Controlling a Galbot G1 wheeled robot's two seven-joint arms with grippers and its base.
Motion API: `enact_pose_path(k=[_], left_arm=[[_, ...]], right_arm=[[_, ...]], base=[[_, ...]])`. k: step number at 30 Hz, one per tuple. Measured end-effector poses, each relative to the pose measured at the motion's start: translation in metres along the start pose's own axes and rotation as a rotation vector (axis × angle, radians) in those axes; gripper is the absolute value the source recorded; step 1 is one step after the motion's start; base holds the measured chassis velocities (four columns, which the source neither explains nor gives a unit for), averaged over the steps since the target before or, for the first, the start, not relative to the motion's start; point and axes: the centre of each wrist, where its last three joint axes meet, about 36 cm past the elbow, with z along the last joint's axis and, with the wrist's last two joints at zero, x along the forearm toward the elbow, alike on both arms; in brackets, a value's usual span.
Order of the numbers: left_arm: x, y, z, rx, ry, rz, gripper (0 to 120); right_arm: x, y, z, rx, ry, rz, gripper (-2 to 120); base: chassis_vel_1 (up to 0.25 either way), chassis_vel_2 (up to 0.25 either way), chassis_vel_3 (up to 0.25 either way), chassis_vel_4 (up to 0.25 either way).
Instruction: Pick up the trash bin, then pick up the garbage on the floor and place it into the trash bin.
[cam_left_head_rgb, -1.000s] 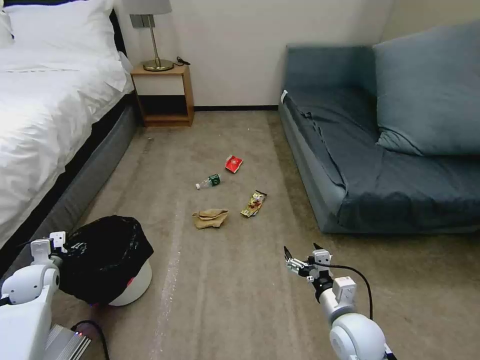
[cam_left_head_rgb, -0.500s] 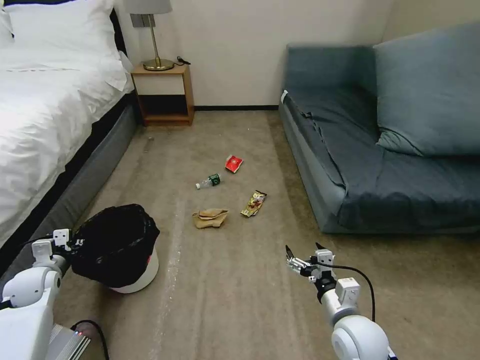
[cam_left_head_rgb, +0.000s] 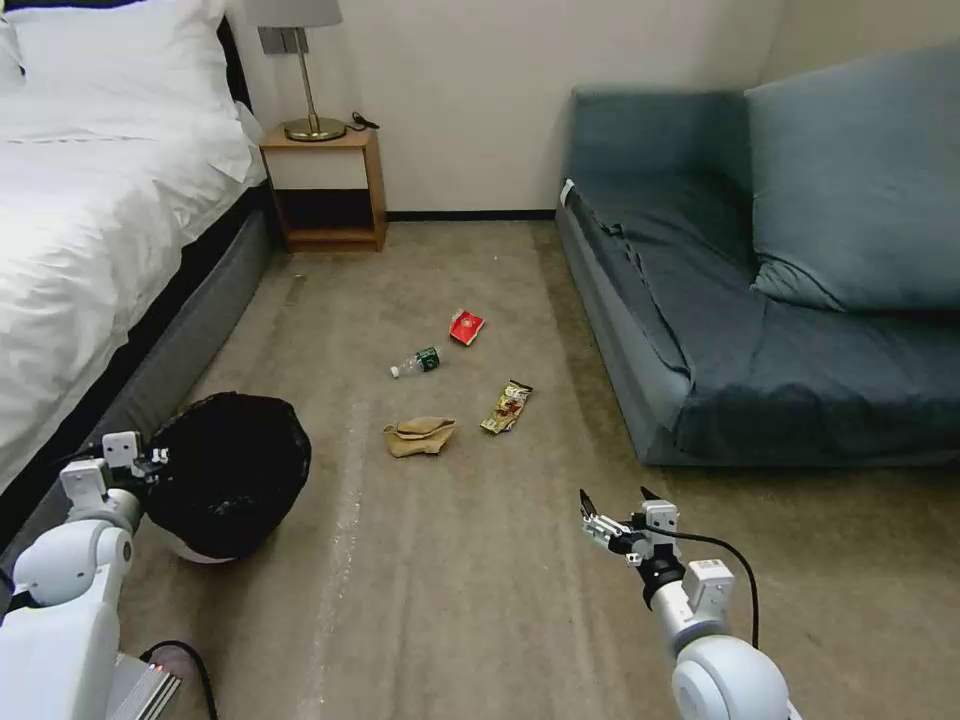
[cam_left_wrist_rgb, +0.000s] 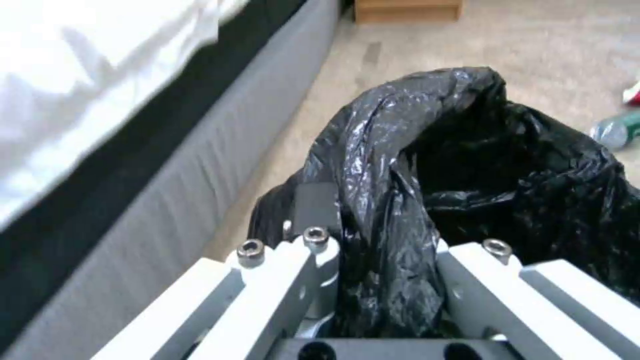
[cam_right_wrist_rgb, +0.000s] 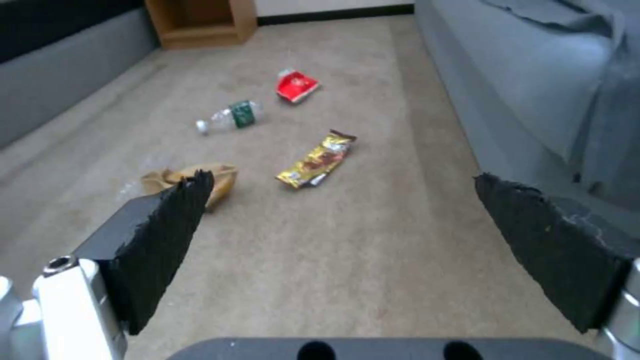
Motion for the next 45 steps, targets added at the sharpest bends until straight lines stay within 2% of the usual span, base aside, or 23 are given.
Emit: enact_pose_path(k=[1, 2, 4, 5, 8, 9, 11, 12, 14, 19, 25, 35, 42, 45], left_arm=[[0.003, -0.002, -0.007, -0.008, -0.019, 0.003, 5], [0.003, -0.002, -0.007, -0.008, -0.019, 0.003, 5], [0.009, -0.007, -0.020, -0.024, -0.051, 0.007, 5], [0.009, -0.007, -0.020, -0.024, -0.051, 0.007, 5], [0.015, -0.011, -0.038, -0.060, -0.093, 0.000, 5], [0.015, -0.011, -0.038, -0.060, -0.093, 0.000, 5], [0.019, -0.011, -0.050, -0.072, -0.118, -0.007, 5], [0.019, -0.011, -0.050, -0.072, -0.118, -0.007, 5], [0.022, -0.010, -0.061, -0.083, -0.137, -0.012, 5], [0.022, -0.006, -0.070, -0.092, -0.151, -0.018, 5], [0.018, -0.003, -0.073, -0.093, -0.154, -0.028, 5], [0.010, 0.008, -0.065, -0.100, -0.140, -0.037, 5], [0.003, 0.025, -0.075, -0.119, -0.152, -0.051, 5], [0.003, 0.027, -0.075, -0.116, -0.152, -0.053, 5]], right_arm=[[0.000, 0.000, -0.001, -0.002, -0.002, -0.010, 100], [0.000, 0.000, -0.001, -0.002, -0.002, -0.010, 100], [-0.001, 0.000, -0.003, -0.004, -0.004, -0.025, 100], [-0.001, 0.000, -0.003, -0.004, -0.004, -0.025, 100], [-0.004, -0.001, -0.006, -0.013, -0.009, -0.051, 100], [-0.004, -0.001, -0.006, -0.013, -0.009, -0.051, 100], [-0.006, -0.003, -0.009, -0.019, -0.015, -0.067, 100], [-0.006, -0.003, -0.009, -0.019, -0.015, -0.067, 100], [-0.009, -0.006, -0.011, -0.020, -0.021, -0.077, 100], [-0.012, -0.011, -0.013, -0.026, -0.024, -0.089, 100], [-0.015, -0.014, -0.011, -0.029, -0.020, -0.097, 100], [-0.019, -0.008, 0.008, -0.035, -0.010, -0.113, 100], [-0.021, -0.007, 0.011, -0.036, -0.005, -0.112, 100], [-0.021, -0.007, 0.011, -0.036, -0.006, -0.113, 100]], base=[[0.000, 0.000, 0.000, 0.000], [0.000, 0.000, 0.000, 0.000], [0.000, 0.000, 0.000, 0.000], [0.000, 0.000, 0.000, 0.000], [0.000, 0.000, 0.000, 0.000], [0.000, 0.000, 0.000, 0.000], [0.000, 0.000, 0.000, 0.000], [0.000, 0.000, 0.000, 0.000], [0.000, 0.000, 0.000, 0.000], [0.000, 0.000, 0.000, 0.000], [0.000, 0.000, 0.000, 0.000], [0.000, 0.000, 0.000, 0.000], [0.000, 0.000, 0.000, 0.000], [0.000, 0.000, 0.000, 0.000]])
